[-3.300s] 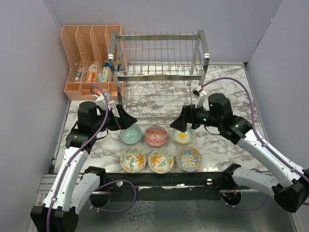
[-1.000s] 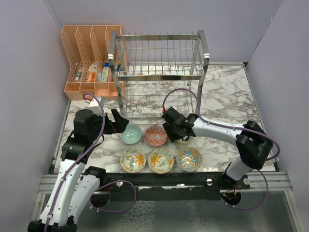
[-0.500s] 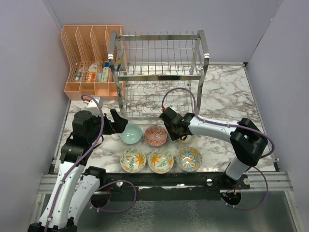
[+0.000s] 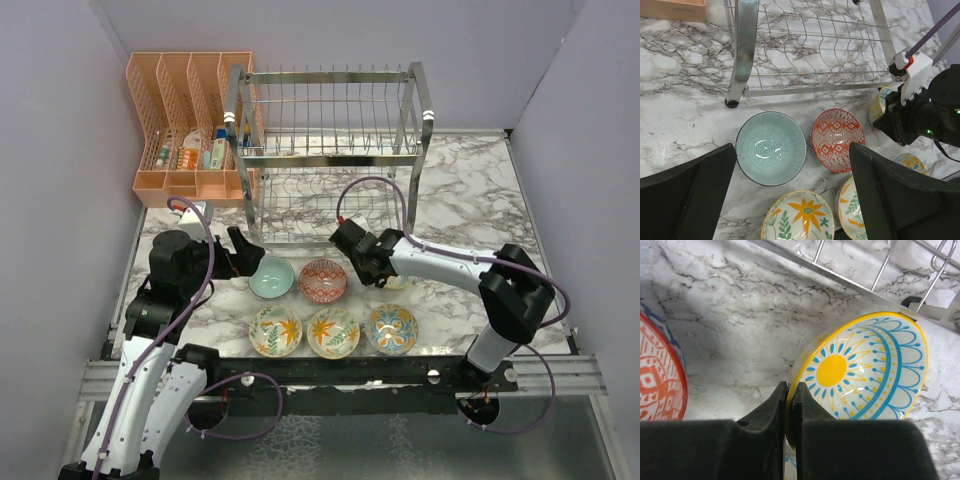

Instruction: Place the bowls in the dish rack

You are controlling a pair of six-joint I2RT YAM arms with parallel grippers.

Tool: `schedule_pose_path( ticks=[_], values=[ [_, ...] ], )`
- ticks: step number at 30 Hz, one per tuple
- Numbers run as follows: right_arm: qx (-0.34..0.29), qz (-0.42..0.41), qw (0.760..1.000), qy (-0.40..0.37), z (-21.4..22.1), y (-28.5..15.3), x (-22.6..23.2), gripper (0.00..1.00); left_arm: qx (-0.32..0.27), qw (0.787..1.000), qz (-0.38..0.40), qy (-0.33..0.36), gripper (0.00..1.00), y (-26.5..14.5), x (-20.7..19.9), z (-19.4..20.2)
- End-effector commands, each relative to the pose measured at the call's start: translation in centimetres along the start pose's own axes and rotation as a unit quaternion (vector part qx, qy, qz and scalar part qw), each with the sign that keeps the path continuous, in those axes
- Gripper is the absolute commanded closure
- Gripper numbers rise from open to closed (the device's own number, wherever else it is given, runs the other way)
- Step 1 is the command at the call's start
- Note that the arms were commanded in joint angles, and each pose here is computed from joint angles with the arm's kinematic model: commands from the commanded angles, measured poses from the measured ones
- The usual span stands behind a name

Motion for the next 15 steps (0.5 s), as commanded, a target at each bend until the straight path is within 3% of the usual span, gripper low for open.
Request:
schedule_pose_path(
  ticks=[1,9,11,15],
  values=[
    [-0.009,-0.019,0.999,0.027,-0.8,-2.5,0.0,0.99,-0.017,1.000,-0.006,0.006,0.01,-0.1,0.1,-0.6],
    [-0.037,-0.141,0.989,0.020,-2.7,-7.3,1.5,0.99,-0.026,1.000,-0.006,0.002,0.01,-0.1,0.0,-1.1],
    [-0.033,-0.235,0.971,0.006,-2.9,-9.8,3.1,0.99,-0.031,0.999,-0.004,0.001,0.01,-0.3,-0.2,-1.5],
    [-0.011,-0.296,0.955,-0.008,-2.4,-11.0,4.3,0.99,-0.038,0.999,-0.004,0.002,0.01,-0.6,-0.3,-1.8]
  ],
)
Point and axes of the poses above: each gripper's point midway between its finger pads, its own y axis out along the fingers, its own x axis along the line the jaws close on, z = x × y, the point moved 5 cm from there along -y, back along the fingers, and after that the axes turned 12 degrees about y, right-handed, at the moved point
